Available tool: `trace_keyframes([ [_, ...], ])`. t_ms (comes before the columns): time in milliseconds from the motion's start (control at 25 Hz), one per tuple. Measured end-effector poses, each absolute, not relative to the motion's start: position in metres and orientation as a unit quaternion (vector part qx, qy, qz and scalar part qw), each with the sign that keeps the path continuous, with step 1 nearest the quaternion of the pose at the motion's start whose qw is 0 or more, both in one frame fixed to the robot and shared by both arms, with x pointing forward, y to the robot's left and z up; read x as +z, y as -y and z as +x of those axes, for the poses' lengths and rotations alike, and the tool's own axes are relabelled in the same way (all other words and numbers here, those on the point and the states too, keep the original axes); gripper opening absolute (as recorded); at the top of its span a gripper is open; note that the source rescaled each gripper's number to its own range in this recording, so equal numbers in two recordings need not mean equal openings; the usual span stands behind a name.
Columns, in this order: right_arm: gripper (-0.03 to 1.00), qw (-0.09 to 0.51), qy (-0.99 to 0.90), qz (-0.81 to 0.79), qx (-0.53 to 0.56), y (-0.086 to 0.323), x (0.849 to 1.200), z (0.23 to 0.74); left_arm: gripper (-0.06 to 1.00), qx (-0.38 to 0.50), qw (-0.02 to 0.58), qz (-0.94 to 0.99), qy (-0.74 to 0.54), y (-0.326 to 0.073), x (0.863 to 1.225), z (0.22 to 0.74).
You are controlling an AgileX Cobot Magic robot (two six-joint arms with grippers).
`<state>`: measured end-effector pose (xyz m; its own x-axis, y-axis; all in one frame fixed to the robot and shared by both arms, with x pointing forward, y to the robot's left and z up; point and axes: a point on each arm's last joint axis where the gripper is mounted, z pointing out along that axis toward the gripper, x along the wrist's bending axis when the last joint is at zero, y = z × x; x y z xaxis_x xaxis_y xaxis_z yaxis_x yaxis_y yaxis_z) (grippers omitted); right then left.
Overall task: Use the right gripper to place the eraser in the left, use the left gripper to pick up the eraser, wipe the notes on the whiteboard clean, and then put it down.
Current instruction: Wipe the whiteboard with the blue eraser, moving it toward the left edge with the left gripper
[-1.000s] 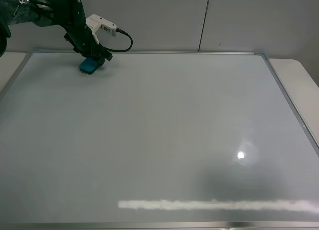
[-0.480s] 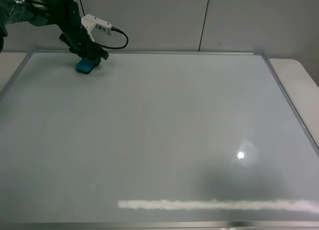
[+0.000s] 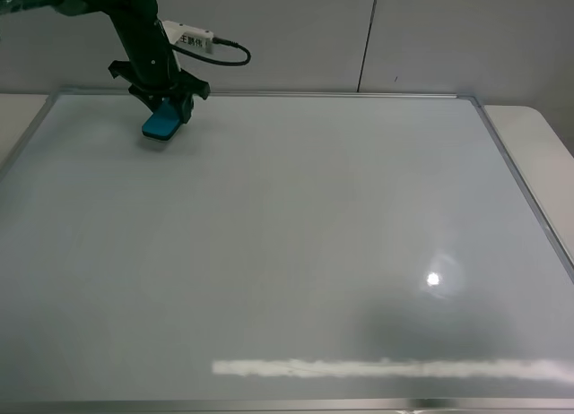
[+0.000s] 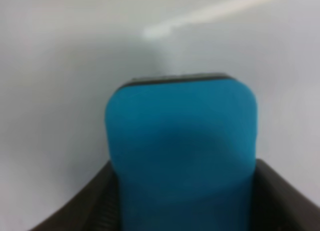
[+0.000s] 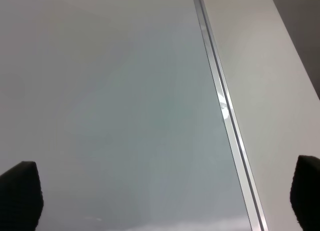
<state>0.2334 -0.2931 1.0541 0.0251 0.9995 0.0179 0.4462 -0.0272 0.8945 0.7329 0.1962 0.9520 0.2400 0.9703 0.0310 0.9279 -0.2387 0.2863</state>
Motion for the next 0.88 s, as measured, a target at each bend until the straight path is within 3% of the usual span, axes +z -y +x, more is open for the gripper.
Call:
trace_keyframes([
  [520,1.00,0.371,-0.590,0.612,0.373,0.293,1.054,0.233,0.02,0.022,0.087,0.740,-0.666,-0.169,0.971,0.668],
  [720,1.00,0.371,-0.590,0.612,0.373,0.293,1.054,0.233,0.02,0.031,0.148,0.696,-0.701,-0.165,0.970,0.619],
  [880,1.00,0.371,-0.590,0.612,0.373,0.293,1.054,0.233,0.02,0.017,0.148,0.678,-0.720,-0.160,0.954,0.584],
])
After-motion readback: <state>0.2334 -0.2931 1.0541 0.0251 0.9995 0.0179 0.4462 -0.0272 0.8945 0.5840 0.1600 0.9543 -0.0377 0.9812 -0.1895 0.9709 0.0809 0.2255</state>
